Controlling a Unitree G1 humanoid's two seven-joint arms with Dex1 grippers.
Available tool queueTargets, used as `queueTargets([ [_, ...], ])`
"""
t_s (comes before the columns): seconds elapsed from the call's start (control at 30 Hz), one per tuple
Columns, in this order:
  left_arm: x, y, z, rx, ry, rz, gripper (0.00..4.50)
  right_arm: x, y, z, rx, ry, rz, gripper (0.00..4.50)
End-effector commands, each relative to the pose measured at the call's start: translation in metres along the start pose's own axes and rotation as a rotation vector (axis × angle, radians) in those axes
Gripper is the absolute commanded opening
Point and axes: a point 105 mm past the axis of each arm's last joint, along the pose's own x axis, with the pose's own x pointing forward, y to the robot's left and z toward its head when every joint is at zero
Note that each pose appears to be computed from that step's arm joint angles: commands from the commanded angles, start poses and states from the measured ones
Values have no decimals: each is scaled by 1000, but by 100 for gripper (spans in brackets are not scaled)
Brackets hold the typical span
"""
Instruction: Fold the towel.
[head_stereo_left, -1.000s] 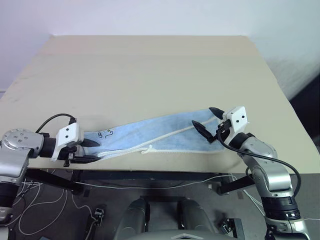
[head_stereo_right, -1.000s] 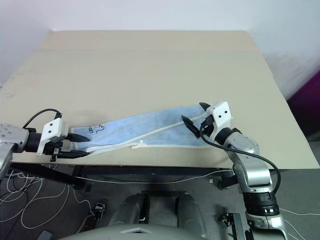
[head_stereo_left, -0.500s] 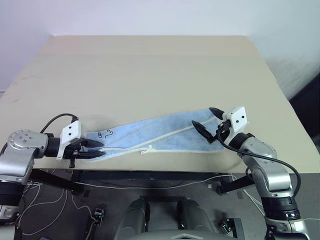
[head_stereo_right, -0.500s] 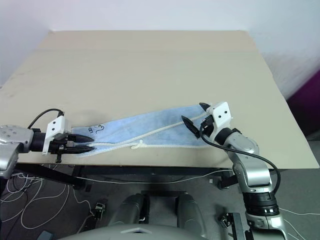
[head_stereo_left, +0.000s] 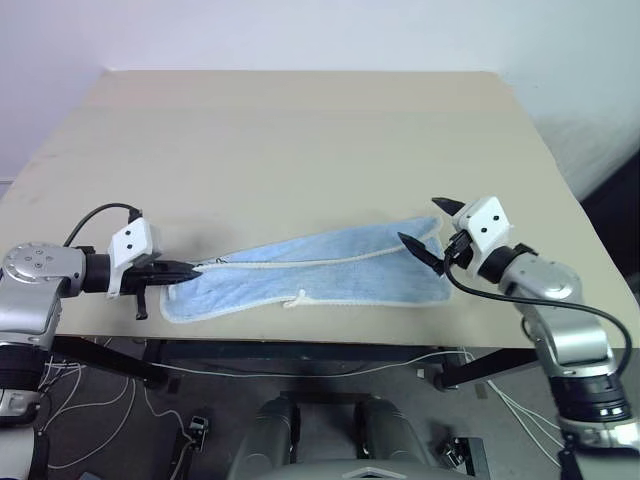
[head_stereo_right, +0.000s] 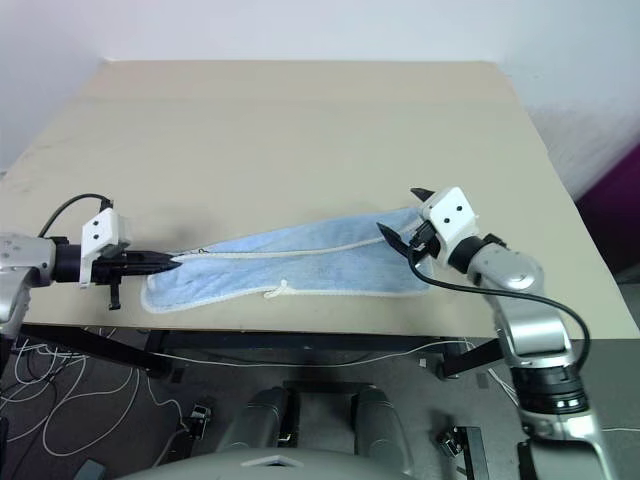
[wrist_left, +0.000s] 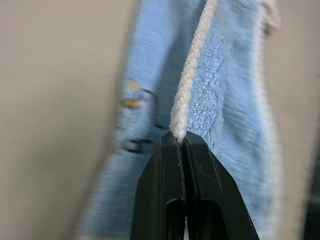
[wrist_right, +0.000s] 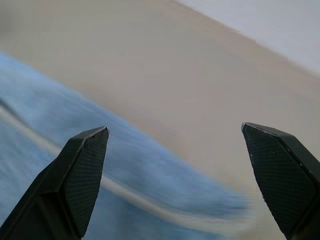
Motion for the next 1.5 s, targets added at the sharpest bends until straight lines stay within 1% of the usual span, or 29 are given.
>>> queueTargets([
  [0.03, -2, 6, 9, 38, -32, 33, 3, -2, -15, -4, -177, 63, 49, 450],
  [0.23, 3, 7, 12, 42, -54, 57, 3, -3, -33, -23, -394, 172, 162, 450],
  [0.43, 6, 3, 10, 34, -67, 67, 3, 5, -36, -36, -583, 197, 219, 450],
  [0.57, 7, 0, 9, 29, -69, 74, 3, 16, -40, -32, -688, 166, 204, 450],
  [0.67, 6, -1, 9, 26, -70, 81, 0, 20, -41, -33, -754, 160, 204, 392],
  [0.9, 5, -1, 7, 22, -67, 93, 0, 19, -40, -33, -770, 147, 236, 152],
  [0.97, 5, 0, 7, 22, -68, 99, 0, 18, -42, -31, -778, 145, 237, 78],
  [1.03, 5, 2, 7, 26, -70, 109, 0, 17, -45, -27, -784, 137, 232, 15],
  [1.07, 5, 4, 8, 27, -73, 117, 0, 17, -46, -24, -790, 131, 227, 3],
  [1.2, 7, 8, 10, 47, -85, 143, 0, 14, -53, -19, -809, 129, 210, 3],
  [1.33, 5, 25, 16, 90, -96, 224, 0, 11, -70, -6, -840, 124, 144, 3],
  [1.4, -2, 42, 21, 123, -90, 285, 0, 7, -87, 9, -847, 117, 87, 3],
  [1.5, -13, 73, 43, 178, -111, 395, 0, -1, -115, 32, -848, 112, -1, 3],
])
